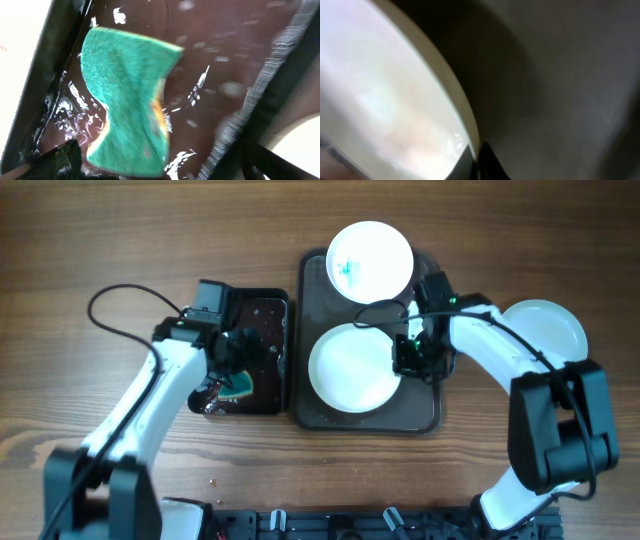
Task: Clean dirty plates on tray and stack at the side
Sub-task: 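Return the sponge to the small black tray with the left gripper, then lift the plate with the right gripper and hold it tilted to drain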
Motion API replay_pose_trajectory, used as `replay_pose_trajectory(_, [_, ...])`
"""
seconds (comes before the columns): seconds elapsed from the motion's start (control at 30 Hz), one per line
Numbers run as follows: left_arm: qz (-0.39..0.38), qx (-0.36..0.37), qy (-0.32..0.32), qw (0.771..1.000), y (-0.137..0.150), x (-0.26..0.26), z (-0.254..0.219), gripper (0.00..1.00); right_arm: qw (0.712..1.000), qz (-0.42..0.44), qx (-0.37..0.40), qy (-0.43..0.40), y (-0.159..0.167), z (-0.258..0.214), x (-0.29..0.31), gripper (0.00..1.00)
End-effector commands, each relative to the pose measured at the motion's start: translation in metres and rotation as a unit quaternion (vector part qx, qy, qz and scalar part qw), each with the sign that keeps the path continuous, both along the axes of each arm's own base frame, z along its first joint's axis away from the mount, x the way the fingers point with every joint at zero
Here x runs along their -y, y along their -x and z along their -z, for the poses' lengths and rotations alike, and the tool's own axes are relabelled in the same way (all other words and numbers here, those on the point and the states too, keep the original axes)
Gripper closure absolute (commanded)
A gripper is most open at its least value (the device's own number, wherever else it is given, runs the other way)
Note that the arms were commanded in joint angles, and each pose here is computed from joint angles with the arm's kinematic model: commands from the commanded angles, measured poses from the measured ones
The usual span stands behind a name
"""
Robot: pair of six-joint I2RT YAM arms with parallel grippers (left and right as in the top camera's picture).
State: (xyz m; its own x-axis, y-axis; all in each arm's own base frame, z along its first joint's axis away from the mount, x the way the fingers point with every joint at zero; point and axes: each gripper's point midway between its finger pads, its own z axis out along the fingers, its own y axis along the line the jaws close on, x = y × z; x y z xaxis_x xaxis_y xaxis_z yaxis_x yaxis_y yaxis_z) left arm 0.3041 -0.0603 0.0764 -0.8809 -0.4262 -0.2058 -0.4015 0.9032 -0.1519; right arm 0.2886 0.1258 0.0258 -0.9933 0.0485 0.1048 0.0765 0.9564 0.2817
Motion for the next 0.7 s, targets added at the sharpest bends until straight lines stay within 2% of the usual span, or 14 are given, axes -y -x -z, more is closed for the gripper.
replay_pose_trajectory(0.0, [0.006, 0.083, 0.036, 0.996, -0.01, 0.008, -0.062, 0.0, 0.998, -0.012, 0.069, -0.004, -0.033, -0.07, -0.006, 0.96])
replay_pose_trajectory(0.23, [-0.029, 0.166, 0.046, 0.985, 0.006, -0.017, -0.119, 0.0, 0.99, -0.055, 0.126, -0.031, -0.045, -0.129, -0.059, 0.96])
replay_pose_trajectory(0.5, [-0.093, 0.256, 0.041, 0.961, 0.039, -0.058, -0.172, 0.0, 0.971, -0.089, 0.222, -0.014, -0.065, -0.119, -0.139, 0.96])
replay_pose_trajectory(0.53, [-0.097, 0.279, 0.041, 0.954, 0.046, -0.061, -0.184, 0.0, 0.96, -0.096, 0.263, -0.013, -0.075, -0.119, -0.162, 0.96])
replay_pose_trajectory(0.67, [-0.096, 0.306, 0.043, 0.946, 0.055, -0.061, -0.197, 0.0, 0.933, -0.097, 0.346, 0.02, -0.093, -0.125, -0.186, 0.96])
